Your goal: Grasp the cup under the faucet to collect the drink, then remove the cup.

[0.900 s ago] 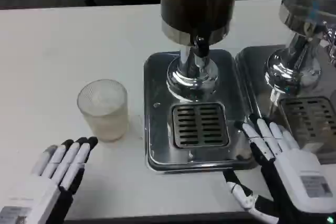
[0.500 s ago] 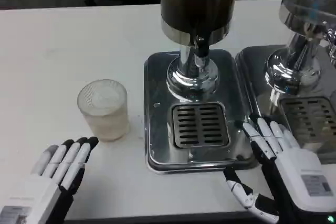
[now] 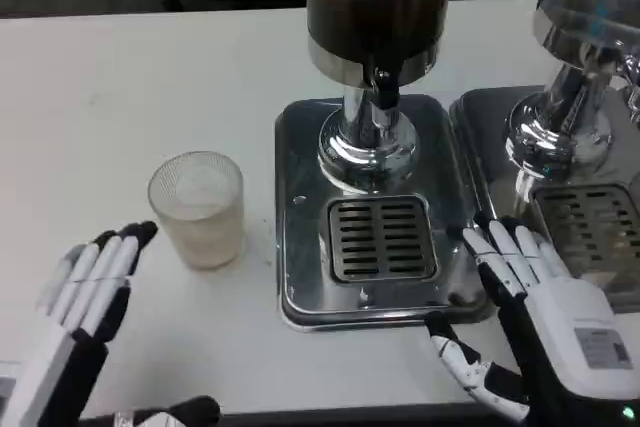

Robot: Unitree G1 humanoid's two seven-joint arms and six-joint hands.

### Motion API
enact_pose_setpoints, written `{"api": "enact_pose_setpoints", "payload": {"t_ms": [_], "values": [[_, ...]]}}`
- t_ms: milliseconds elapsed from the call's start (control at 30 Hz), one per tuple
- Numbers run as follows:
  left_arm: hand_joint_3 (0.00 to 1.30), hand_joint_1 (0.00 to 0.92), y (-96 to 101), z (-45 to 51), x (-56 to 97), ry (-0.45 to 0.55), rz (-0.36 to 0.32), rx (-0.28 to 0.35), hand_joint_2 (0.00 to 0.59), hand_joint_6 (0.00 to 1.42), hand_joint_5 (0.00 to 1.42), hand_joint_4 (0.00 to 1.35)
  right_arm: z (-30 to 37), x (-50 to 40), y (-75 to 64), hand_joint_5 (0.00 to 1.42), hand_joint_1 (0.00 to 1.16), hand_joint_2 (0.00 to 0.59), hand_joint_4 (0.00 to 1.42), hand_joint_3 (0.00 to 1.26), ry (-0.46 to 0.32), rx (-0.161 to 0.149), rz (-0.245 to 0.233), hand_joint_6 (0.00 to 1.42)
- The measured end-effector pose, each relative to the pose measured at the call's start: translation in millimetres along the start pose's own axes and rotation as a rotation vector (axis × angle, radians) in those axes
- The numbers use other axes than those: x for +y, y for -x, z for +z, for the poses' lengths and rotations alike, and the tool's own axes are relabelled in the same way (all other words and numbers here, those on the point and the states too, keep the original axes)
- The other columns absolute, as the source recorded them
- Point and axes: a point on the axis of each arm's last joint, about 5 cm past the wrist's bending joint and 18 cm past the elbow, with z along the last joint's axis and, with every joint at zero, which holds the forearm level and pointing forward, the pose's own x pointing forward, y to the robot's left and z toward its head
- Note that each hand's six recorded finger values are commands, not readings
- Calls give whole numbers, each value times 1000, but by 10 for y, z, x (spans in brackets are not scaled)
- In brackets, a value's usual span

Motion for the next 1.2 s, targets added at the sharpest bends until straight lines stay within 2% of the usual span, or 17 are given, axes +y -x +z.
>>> {"api": "enact_pose_setpoints", "payload": {"t_ms": [33,200,267,367,500,633,800,1033,1200], "values": [[0,0,-46,-50,23,21,42,19,0,0,0,0,18,11,1,0,361,414,47,142,-12,3,-6,14],[0,0,-207,-146,15,76,125,50,0,0,0,0,67,32,15,4,363,414,73,146,-47,14,-26,26],[0,1,-354,-205,24,91,158,79,0,0,0,0,72,35,25,20,364,414,92,152,-52,16,-29,31],[0,53,-578,-287,57,97,171,110,0,0,0,0,84,39,25,43,365,414,114,156,-61,18,-34,32],[0,129,-799,-378,49,100,152,140,1,55,29,0,108,41,15,58,365,414,139,157,-71,13,-44,32],[0,154,-999,-445,32,98,143,162,0,88,65,0,163,41,-12,73,365,414,160,174,-89,-2,-62,32],[0,200,-1169,-492,-9,89,108,176,1,143,131,0,198,46,-16,85,365,414,171,188,-99,-9,-70,32],[0,202,-1341,-491,-50,61,36,159,0,167,161,0,250,81,-15,106,365,414,196,216,-113,-22,-67,36],[0,184,-1442,-473,-42,58,10,133,0,171,169,0,273,96,-18,109,365,414,199,223,-116,-24,-79,42]]}}
